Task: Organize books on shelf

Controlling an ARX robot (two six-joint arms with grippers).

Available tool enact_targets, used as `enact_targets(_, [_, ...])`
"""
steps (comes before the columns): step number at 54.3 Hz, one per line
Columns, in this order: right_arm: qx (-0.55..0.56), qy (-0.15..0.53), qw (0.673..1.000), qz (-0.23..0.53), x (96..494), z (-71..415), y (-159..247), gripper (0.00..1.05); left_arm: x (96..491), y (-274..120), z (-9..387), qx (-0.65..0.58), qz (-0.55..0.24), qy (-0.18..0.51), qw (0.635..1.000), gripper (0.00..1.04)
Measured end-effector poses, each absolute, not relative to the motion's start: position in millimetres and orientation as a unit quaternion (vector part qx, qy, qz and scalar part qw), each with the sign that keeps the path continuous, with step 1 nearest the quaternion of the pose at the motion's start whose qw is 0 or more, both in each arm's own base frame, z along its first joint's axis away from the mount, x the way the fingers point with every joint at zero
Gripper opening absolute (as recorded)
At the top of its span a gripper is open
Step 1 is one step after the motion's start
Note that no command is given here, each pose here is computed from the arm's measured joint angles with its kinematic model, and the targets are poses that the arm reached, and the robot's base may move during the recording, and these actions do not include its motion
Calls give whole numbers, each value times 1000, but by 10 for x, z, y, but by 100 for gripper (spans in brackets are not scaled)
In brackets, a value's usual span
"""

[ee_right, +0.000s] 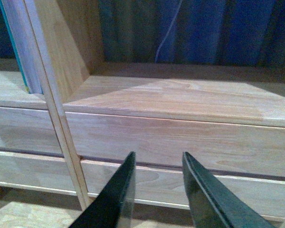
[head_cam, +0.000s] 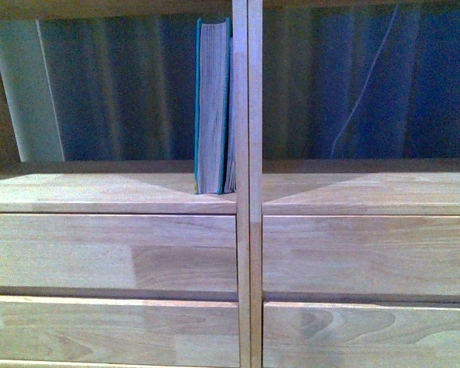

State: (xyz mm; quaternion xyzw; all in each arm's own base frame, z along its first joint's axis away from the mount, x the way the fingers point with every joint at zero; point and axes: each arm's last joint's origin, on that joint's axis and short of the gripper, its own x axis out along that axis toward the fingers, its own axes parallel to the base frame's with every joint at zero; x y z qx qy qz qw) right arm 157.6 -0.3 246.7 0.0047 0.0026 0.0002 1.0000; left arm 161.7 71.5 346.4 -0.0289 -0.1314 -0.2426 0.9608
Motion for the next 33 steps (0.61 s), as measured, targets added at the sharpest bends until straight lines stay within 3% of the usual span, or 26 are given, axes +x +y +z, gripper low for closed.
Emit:
enact_targets(8, [4,4,1000,0,1483,2275,-2,3,1832,845,3288,-21,-207,-114,971,7])
enact_targets(19, [3,5,1000,1,1385,2091,-2,3,2257,981,2996,0,-170,-64,983,7])
enact_targets(33, [3,3,1000,1,1285,1935,-1,3,2783,908,3031,48,-190,-66,978,7])
